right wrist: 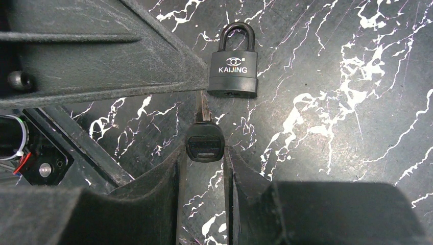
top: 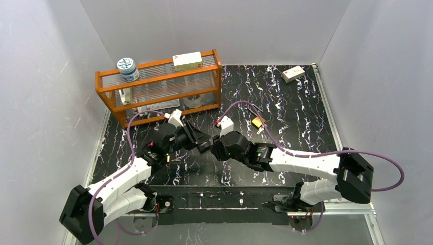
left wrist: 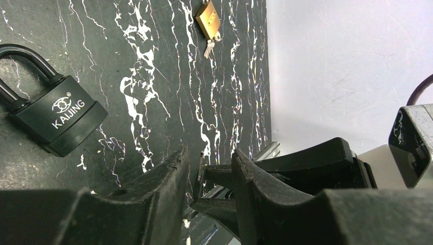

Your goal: Unlock with the key

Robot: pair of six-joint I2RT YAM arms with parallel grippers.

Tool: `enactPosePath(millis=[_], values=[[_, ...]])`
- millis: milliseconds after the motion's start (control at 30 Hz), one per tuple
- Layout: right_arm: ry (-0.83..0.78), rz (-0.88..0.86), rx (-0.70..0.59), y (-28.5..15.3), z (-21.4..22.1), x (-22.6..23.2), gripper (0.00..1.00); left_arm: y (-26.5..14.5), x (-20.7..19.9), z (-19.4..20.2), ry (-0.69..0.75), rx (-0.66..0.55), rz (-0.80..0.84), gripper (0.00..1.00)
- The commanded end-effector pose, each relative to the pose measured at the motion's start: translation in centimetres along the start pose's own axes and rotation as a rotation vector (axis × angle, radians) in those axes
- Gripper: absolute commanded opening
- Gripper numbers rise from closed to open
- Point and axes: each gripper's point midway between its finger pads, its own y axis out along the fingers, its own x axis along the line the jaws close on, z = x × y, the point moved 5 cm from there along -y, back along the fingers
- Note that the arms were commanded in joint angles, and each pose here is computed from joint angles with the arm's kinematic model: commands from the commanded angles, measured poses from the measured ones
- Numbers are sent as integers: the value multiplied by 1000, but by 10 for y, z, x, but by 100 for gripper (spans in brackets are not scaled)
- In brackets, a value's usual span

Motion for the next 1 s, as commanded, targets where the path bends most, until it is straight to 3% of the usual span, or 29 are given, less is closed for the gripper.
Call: enactPosePath(millis=[0, 400, 633, 700, 833, 967], values=[[40, -24, -97, -4, -26, 9, 27, 1, 3, 2, 15, 12, 11, 32], [58, -41, -112, -7, -29, 10, 27, 5, 4, 6, 8, 39, 19, 24], [98, -27, -103, -6, -29, 5, 31, 5, -2, 2, 18, 23, 41, 5], [114, -27, -112, -8, -31, 3, 40, 6, -6, -2, 32, 13, 43, 0], [162, -87, -136, -18, -39, 0, 69, 5, -16, -13, 84, -21, 33, 0], [276, -268, -214, -41, -66, -11, 83, 6, -38, -26, 142, -35, 78, 0]])
